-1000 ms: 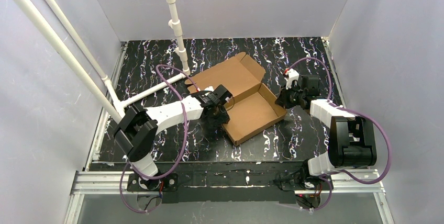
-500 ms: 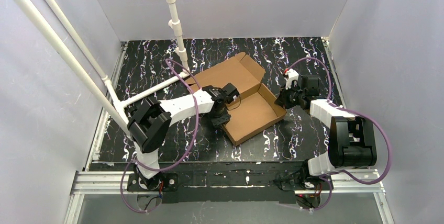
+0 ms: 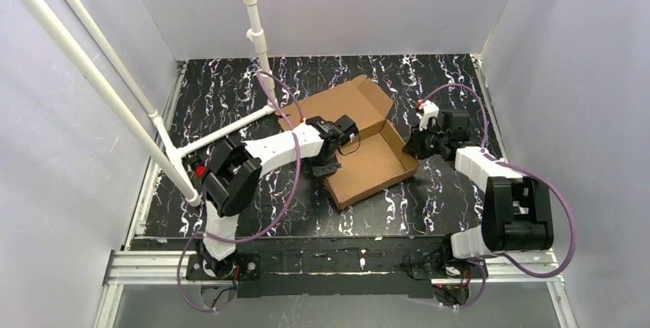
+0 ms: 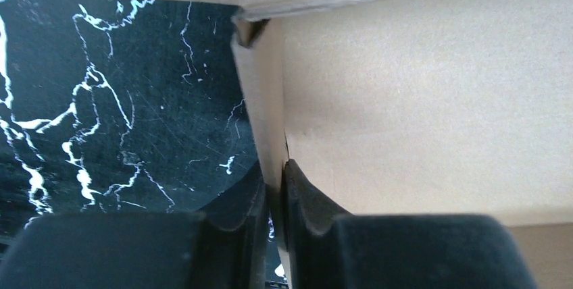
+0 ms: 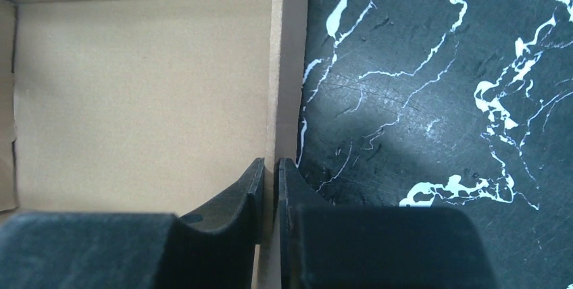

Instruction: Fold the paper box

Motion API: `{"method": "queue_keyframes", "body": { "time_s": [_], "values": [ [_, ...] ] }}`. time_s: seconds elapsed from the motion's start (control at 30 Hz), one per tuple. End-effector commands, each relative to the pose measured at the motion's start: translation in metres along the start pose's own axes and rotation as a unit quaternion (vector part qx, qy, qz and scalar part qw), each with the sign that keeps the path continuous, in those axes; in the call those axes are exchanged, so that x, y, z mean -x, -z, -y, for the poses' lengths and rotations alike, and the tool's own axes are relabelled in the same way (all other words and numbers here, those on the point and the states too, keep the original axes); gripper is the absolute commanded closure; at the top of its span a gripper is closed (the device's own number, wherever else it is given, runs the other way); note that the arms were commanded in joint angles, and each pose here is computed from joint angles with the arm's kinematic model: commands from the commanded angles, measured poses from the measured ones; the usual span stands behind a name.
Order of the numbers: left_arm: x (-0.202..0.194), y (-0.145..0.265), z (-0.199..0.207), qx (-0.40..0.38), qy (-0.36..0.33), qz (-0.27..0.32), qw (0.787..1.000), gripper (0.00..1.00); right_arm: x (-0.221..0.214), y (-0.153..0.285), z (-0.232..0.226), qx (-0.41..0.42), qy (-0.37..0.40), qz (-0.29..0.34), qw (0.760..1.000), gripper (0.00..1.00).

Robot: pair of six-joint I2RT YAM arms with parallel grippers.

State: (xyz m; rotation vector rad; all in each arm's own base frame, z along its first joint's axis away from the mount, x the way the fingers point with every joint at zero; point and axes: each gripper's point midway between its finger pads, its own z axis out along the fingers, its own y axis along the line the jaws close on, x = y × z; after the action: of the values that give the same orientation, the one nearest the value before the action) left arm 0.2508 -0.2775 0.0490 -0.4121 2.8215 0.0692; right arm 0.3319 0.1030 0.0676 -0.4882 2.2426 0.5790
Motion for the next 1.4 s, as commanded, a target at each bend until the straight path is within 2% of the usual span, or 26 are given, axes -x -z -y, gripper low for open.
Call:
{"method": "queue_keyframes", "body": {
  "time_s": [0.0, 0.1, 0.17, 0.5, 0.57, 0.63, 0.67, 0.7, 0.83, 1.03, 1.23, 1.37],
  "values": [
    [0.009, 0.012, -0.016, 0.025, -0.055, 0.033, 0.998, 0.79, 0.023, 0.013, -0.022, 0.039, 0.013, 0.043, 0.998, 0.79],
    [0.008, 0.009, -0.018, 0.02, -0.055, 0.031, 0.998, 0.58, 0.021, 0.011, -0.024, 0.046, 0.009, 0.038, 0.998, 0.77],
    [0.005, 0.005, -0.02, 0.019, -0.053, 0.025, 0.998, 0.53, 0.02, 0.009, -0.023, 0.048, 0.007, 0.035, 0.998, 0.77],
    [-0.005, 0.008, -0.014, -0.011, -0.02, -0.003, 1.0, 0.49, 0.018, 0.007, -0.023, 0.051, 0.004, 0.032, 0.998, 0.77],
    [-0.007, 0.01, -0.012, -0.015, -0.015, -0.006, 1.0, 0.54, 0.016, 0.006, -0.024, 0.053, 0.004, 0.03, 0.998, 0.77],
    [-0.006, 0.011, -0.013, -0.014, -0.014, -0.002, 1.0, 0.83, 0.014, 0.005, -0.026, 0.057, 0.009, 0.027, 0.998, 0.74],
    [-0.006, 0.01, -0.014, -0.014, -0.015, 0.0, 1.0, 0.94, 0.012, 0.004, -0.027, 0.059, 0.014, 0.024, 0.998, 0.72],
    [-0.005, 0.01, -0.014, -0.013, -0.018, 0.001, 1.0, 1.0, 0.012, 0.003, -0.029, 0.063, 0.021, 0.023, 0.998, 0.68],
    [-0.003, 0.012, -0.009, -0.015, -0.034, 0.008, 0.999, 1.0, 0.004, -0.001, -0.037, 0.065, 0.061, 0.005, 0.996, 0.58],
    [0.012, 0.017, -0.006, -0.008, -0.032, 0.049, 0.998, 1.0, -0.003, -0.001, -0.03, 0.04, 0.102, -0.026, 0.994, 0.55],
    [0.034, 0.022, 0.011, -0.013, -0.013, 0.086, 0.996, 1.0, -0.014, 0.007, -0.024, 0.015, 0.141, -0.05, 0.989, 0.42],
    [0.042, 0.024, 0.024, -0.025, -0.007, 0.099, 0.995, 1.0, -0.022, 0.005, -0.013, -0.012, 0.148, -0.066, 0.987, 0.38]
  ]
}}
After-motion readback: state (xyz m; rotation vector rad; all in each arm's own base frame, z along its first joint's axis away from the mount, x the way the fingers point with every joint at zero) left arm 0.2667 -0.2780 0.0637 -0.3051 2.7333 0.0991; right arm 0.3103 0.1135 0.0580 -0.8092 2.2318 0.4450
